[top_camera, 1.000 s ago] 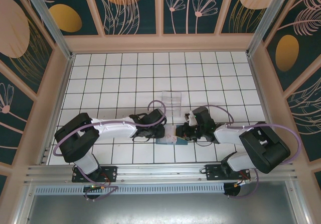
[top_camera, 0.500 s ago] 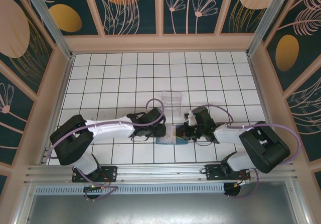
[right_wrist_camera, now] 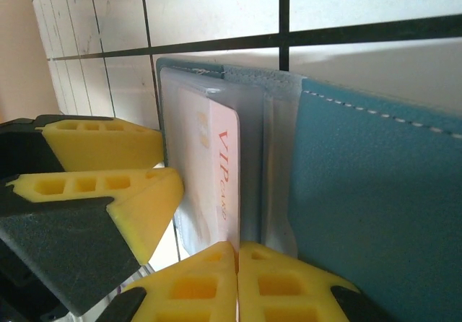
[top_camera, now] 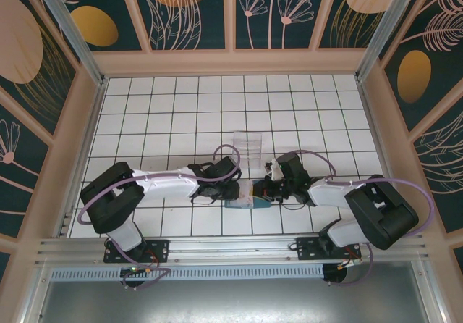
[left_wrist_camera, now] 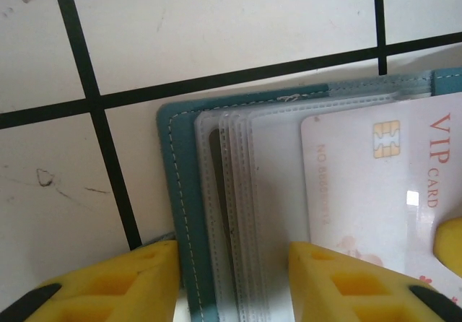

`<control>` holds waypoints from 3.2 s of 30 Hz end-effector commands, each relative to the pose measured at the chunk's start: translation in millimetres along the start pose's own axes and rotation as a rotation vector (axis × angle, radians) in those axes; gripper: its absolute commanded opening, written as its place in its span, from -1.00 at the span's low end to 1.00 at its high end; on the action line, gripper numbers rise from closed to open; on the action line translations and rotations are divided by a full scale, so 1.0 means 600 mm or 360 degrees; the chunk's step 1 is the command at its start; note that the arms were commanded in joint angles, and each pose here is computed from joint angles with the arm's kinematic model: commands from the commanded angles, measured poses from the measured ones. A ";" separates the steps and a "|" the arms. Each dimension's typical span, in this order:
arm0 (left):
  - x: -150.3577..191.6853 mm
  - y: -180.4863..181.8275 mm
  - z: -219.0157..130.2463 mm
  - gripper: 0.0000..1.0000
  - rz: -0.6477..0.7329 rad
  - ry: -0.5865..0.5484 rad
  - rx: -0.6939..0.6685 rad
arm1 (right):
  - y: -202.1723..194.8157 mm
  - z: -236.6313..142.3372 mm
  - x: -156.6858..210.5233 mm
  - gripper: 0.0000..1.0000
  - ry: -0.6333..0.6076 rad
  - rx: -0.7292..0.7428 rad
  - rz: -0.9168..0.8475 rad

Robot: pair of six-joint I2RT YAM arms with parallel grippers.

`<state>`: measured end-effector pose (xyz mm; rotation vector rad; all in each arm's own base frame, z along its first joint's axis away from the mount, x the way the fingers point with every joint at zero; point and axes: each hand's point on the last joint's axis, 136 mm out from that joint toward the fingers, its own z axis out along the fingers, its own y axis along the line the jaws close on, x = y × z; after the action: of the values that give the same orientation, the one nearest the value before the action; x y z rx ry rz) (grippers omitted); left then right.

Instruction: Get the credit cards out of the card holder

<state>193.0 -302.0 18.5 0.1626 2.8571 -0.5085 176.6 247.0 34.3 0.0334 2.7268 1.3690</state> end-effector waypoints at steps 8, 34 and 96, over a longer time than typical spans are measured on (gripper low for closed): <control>0.023 0.039 0.015 -0.21 0.0012 0.0062 -0.0148 | -0.013 -0.014 -0.003 -0.87 -0.0043 0.0138 -0.0032; 0.024 0.036 0.007 -0.19 0.0008 0.0043 -0.0103 | 0.092 -0.124 -0.085 -0.92 -0.0316 0.0299 -0.0540; 0.037 0.026 0.016 -0.16 0.0064 0.0098 -0.0016 | 0.102 -0.028 -0.320 -1.00 0.1005 0.0872 -0.2392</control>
<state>192.4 -301.6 18.2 0.2000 2.8263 -0.5400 370.4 251.9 105.7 -2.0307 2.1675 0.1485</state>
